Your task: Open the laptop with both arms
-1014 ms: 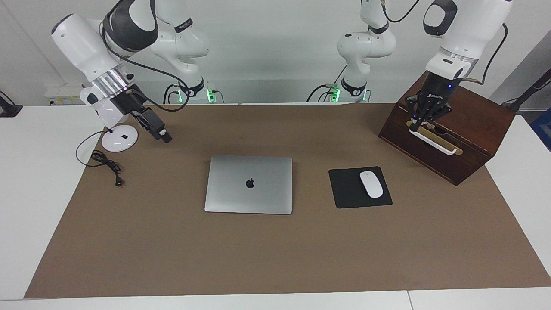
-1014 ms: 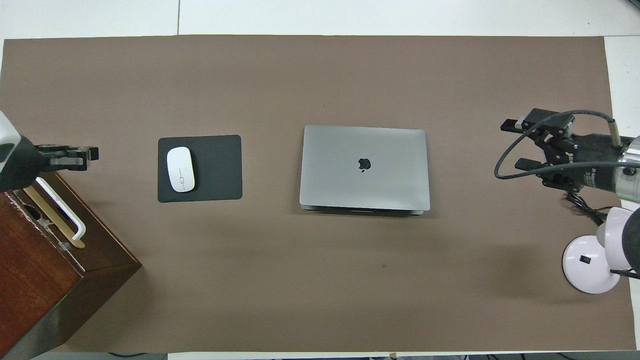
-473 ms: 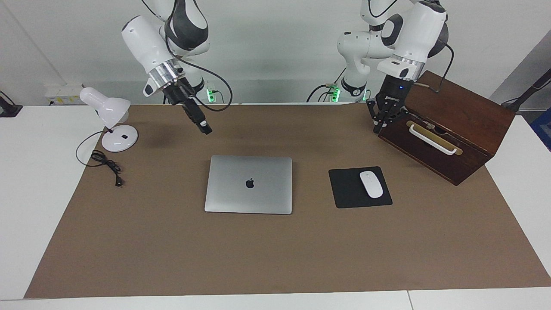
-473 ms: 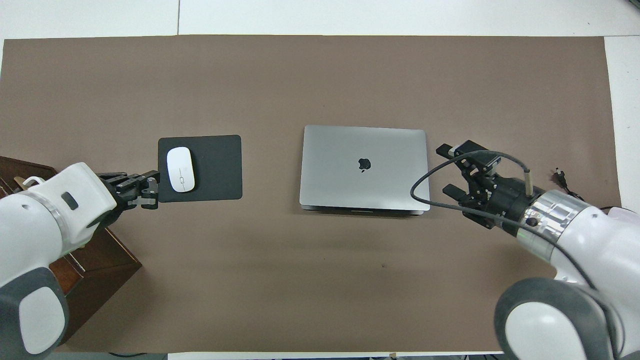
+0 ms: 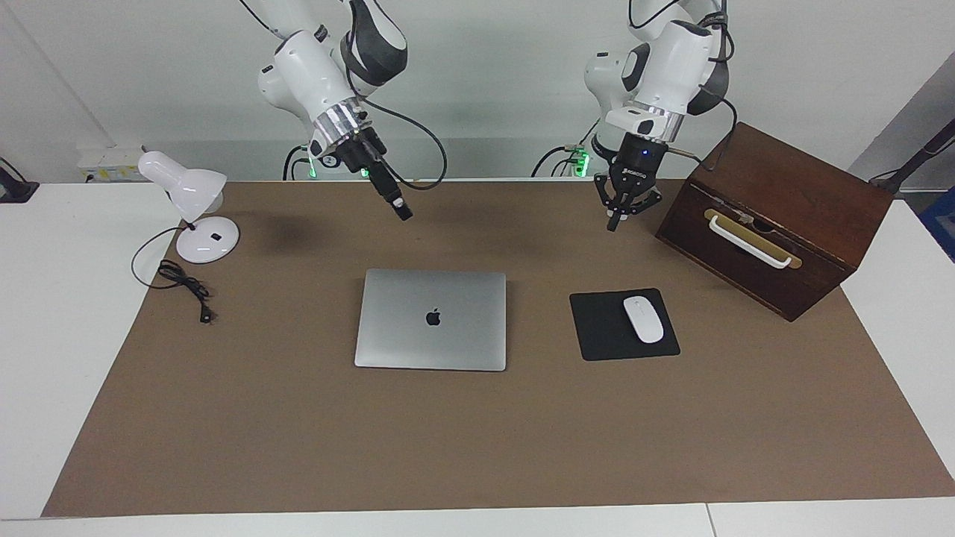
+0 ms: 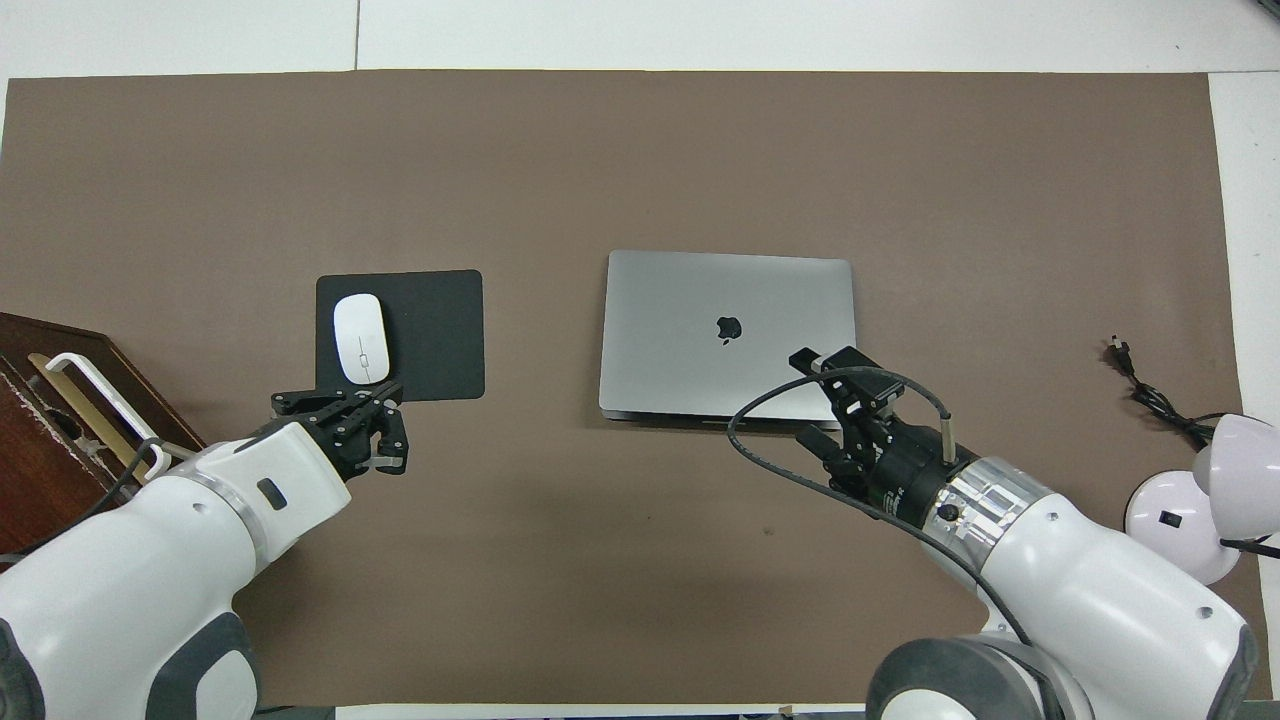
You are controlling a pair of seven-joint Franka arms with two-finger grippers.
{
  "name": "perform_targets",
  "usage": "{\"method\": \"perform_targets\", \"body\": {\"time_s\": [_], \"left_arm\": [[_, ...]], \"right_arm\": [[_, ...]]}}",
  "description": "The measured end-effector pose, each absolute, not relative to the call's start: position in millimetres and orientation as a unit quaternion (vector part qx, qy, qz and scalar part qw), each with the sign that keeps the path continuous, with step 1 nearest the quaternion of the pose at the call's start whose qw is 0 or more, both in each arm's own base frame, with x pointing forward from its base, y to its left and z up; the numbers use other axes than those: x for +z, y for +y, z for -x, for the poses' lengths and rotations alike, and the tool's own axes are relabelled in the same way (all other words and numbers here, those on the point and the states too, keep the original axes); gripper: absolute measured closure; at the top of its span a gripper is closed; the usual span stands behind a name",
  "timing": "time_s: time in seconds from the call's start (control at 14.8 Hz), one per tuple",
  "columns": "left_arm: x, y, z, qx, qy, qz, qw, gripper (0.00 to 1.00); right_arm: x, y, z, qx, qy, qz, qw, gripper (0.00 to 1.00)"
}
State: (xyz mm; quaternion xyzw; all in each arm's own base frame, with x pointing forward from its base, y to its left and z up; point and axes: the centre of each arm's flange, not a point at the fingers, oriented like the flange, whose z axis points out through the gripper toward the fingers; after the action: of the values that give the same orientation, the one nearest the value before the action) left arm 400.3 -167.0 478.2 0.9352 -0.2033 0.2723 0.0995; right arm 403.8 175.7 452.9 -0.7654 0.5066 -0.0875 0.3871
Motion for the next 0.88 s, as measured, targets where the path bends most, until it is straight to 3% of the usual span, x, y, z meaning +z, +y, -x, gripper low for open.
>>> {"method": "perform_targets", "body": {"time_s": [0.88], "left_arm": [[384,-243,-349,0.365,-0.251,-0.888,0.124,0.99]], "right_arm": [[363,180,-393,-0.069,0.526,0.791,0.305,0.0]]}}
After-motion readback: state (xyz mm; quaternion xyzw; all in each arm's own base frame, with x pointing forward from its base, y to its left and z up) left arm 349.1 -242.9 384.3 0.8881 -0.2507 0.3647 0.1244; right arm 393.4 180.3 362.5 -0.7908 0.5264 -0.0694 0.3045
